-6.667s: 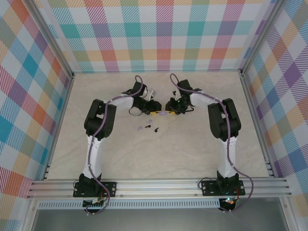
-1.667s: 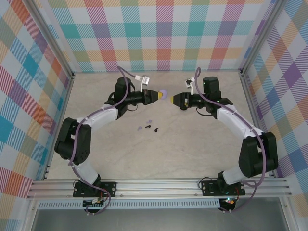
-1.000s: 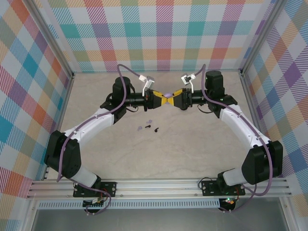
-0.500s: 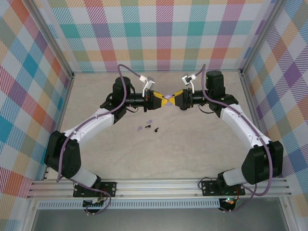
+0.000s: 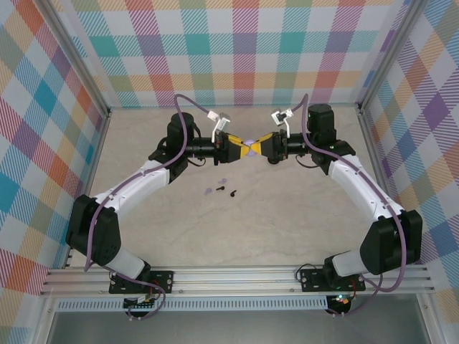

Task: Insert the wireless bluetooth earbuds into the charging case

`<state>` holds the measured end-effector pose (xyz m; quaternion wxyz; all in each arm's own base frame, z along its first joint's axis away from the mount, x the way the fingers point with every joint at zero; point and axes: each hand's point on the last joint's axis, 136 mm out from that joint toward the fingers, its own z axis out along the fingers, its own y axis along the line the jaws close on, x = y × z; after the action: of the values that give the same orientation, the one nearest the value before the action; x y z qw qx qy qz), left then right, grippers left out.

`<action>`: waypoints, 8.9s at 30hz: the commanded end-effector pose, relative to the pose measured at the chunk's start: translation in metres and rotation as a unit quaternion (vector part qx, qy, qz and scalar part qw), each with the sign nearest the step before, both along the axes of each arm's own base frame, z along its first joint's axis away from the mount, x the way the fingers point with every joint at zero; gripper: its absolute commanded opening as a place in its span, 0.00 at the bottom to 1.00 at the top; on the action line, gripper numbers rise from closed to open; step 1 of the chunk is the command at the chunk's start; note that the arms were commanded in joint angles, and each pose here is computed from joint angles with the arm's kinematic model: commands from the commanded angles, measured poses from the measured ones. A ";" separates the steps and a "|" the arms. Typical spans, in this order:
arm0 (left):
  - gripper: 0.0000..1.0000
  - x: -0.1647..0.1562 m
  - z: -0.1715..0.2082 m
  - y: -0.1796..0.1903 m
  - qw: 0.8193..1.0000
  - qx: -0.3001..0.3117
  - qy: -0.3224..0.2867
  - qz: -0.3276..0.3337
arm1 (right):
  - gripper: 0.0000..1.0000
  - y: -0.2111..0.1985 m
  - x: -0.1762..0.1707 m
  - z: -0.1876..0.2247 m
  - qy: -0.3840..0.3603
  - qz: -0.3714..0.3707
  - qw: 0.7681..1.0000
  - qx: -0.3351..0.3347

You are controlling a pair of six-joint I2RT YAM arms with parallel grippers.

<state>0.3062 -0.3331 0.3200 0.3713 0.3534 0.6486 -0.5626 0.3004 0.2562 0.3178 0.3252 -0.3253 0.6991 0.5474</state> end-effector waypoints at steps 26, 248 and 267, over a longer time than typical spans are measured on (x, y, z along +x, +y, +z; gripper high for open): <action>0.35 -0.007 0.002 -0.014 0.999 0.005 0.017 -0.041 | 0.21 0.006 -0.002 0.028 -0.032 0.017 0.999 0.023; 0.19 -0.095 -0.012 0.070 0.987 0.042 -0.118 0.096 | 0.13 -0.001 0.090 -0.293 0.252 -0.267 0.778 -0.511; 0.19 -0.094 -0.014 0.070 0.987 0.044 -0.116 0.099 | 0.15 -0.001 0.112 -0.300 0.234 -0.271 0.773 -0.524</action>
<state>0.2173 -0.2617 0.2958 0.4698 0.3606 0.6707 -0.4466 0.4091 0.2587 0.0206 0.0698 -0.0981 0.9912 0.0557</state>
